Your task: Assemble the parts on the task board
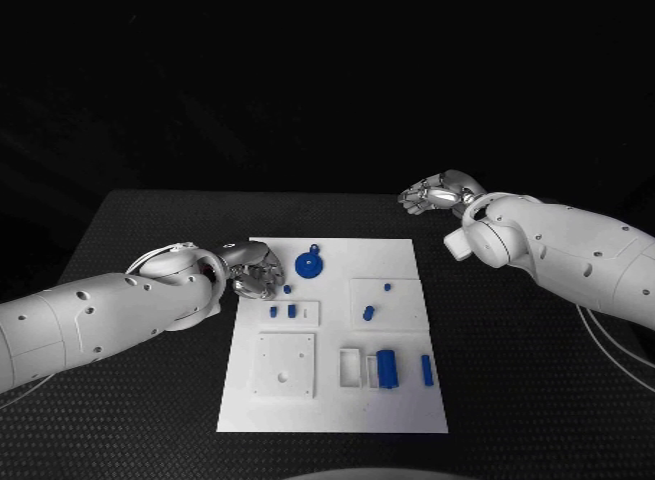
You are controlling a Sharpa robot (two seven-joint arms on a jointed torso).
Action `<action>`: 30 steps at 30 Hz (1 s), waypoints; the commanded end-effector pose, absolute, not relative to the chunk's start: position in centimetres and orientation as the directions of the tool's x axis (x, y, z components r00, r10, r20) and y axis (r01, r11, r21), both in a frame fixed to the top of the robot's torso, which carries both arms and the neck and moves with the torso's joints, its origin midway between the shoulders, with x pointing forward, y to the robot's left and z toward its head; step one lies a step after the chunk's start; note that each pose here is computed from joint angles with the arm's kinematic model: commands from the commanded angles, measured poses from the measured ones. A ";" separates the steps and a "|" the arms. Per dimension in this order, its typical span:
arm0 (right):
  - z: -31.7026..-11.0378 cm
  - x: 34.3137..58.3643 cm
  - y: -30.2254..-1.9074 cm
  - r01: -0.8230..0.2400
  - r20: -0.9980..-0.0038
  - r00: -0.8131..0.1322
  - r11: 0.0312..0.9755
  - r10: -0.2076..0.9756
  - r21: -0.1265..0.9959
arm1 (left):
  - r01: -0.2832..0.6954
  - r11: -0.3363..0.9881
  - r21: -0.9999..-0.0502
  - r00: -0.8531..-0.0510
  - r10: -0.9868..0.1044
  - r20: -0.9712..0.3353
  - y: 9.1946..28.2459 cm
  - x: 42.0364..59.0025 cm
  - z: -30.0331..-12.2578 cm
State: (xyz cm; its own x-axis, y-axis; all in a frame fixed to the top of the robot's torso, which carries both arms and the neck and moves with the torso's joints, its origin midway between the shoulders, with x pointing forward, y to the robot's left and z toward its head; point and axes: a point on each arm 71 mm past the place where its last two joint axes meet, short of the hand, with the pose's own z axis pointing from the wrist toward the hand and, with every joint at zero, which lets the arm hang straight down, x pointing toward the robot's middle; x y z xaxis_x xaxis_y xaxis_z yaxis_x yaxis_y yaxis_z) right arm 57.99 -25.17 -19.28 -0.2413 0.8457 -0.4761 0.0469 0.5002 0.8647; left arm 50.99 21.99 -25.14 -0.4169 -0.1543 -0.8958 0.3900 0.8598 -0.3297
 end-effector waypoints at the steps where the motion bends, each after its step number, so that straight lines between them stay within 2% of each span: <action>1: -19.3 57.9 -25.0 0.034 -0.488 -0.256 0.512 0.835 0.858 | 0.347 0.887 -0.303 -0.442 -0.130 -0.887 23.2 50.9 -26.2; 7: -19.4 57.7 -24.9 0.011 -0.529 -0.279 0.554 0.801 0.833 | 0.323 0.894 -0.311 -0.392 -0.173 -0.904 24.2 51.6 -25.8; 12: -19.6 57.2 -24.5 -0.062 -0.619 -0.331 0.638 0.712 0.767 | 0.257 0.861 -0.440 -0.304 -0.360 -0.882 25.4 52.8 -24.1; 15: -19.8 56.6 -24.2 -0.128 -0.692 -0.360 0.701 0.626 0.701 | 0.218 0.817 -0.534 -0.281 -0.472 -0.836 25.9 53.4 -23.2; 20: -20.5 55.3 -23.5 -0.262 -0.833 -0.374 0.815 0.409 0.518 | 0.116 0.677 -0.727 -0.252 -0.688 -0.680 27.2 54.1 -21.5; 25: -20.9 54.1 -22.7 -0.360 -0.905 -0.339 0.854 0.256 0.376 | 0.057 0.483 -0.874 -0.232 -0.845 -0.482 27.8 54.1 -20.4; 30: -21.4 53.0 -22.1 -0.433 -0.952 -0.275 0.866 0.136 0.249 | 0.021 0.313 -0.949 -0.222 -0.924 -0.310 27.8 53.8 -19.5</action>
State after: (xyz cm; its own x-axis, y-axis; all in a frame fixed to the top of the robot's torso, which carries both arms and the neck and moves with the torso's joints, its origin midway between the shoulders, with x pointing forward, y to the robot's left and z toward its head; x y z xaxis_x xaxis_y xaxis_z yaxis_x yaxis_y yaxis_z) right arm 53.23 -22.35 -21.38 -0.3539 0.3044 -0.8843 -0.3478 0.8349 0.4266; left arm 53.76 27.77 -19.88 -0.2595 -0.8127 -0.5217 0.0633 0.5247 -0.8489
